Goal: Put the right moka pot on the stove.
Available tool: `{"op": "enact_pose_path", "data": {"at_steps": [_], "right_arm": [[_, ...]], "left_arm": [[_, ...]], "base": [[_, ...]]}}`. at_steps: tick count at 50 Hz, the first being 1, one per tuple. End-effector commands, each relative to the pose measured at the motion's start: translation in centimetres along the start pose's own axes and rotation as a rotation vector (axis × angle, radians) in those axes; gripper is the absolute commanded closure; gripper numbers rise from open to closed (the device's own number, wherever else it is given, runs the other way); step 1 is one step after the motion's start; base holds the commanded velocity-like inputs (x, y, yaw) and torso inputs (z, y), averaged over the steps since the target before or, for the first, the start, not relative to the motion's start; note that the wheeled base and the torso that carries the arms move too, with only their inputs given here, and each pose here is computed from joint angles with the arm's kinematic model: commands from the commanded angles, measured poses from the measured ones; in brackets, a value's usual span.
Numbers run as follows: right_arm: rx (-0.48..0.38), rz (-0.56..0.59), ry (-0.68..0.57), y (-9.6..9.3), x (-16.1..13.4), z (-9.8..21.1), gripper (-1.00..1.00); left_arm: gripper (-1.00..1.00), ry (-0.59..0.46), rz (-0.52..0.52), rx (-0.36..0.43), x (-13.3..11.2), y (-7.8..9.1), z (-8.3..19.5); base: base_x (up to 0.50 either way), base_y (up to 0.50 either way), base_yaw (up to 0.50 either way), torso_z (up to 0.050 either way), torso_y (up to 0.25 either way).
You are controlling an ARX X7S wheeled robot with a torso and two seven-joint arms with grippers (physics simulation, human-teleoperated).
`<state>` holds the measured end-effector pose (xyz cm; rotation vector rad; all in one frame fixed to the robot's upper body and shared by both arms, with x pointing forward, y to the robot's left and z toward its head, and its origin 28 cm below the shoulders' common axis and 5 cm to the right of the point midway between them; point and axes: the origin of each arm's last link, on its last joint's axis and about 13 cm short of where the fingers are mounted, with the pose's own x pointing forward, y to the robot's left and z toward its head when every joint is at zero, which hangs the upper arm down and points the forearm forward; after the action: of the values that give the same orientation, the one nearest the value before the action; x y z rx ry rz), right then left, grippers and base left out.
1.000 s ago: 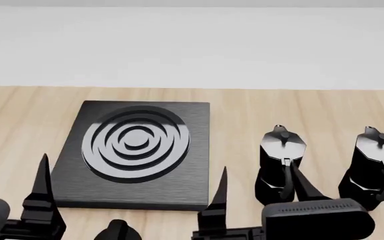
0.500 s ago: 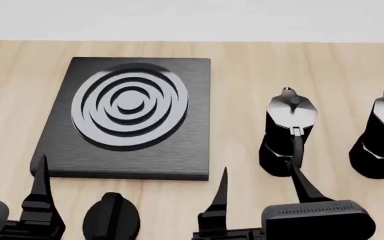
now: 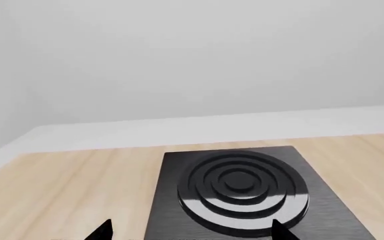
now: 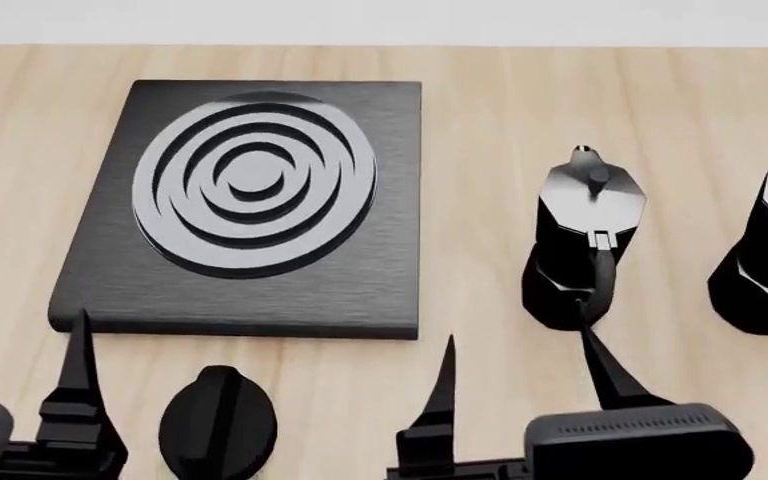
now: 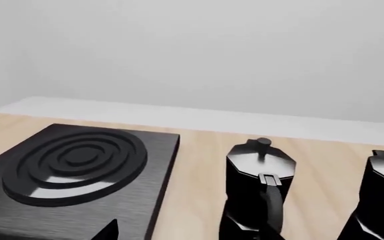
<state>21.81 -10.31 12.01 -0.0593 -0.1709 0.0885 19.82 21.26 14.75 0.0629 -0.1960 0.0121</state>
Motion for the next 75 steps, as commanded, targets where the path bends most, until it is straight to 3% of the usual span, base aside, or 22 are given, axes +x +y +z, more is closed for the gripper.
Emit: {"op": "enact_pose_path", "data": {"at_steps": [1,29,55,62,65,75], "right_arm": [[0.014,0.014,-0.01,-0.4,-0.2,-0.1,-1.0],[0.059,-0.031,-0.024,-3.6,-1.7,-0.3,-1.0],[0.026,-0.135,-0.046,-8.3,-1.5,1.2,-1.0],[0.002,-0.155,-0.028,-9.1,-1.5,1.0,-1.0],[-0.003,-0.173,-0.024,-9.3,-1.8,-0.4,-1.0],[0.002,-0.219,-0.028,-10.3,-2.5,0.0,-1.0]], "left_arm": [[-1.0,0.002,0.008,-0.013,0.0,0.1,0.1],[-1.0,0.009,0.013,-0.024,0.0,0.1,-0.1],[-1.0,0.013,0.02,-0.023,0.0,0.1,0.0],[-1.0,0.013,0.023,-0.027,0.0,0.1,0.0],[-1.0,0.014,0.024,-0.029,0.0,0.1,-0.1],[-1.0,0.014,0.027,-0.029,0.0,0.1,0.0]], "base": [[0.0,0.0,0.0,0.0,0.0],[0.0,0.0,0.0,0.0,0.0],[0.0,0.0,0.0,0.0,0.0],[0.0,0.0,0.0,0.0,0.0],[0.0,0.0,0.0,0.0,0.0],[0.0,0.0,0.0,0.0,0.0]]}}
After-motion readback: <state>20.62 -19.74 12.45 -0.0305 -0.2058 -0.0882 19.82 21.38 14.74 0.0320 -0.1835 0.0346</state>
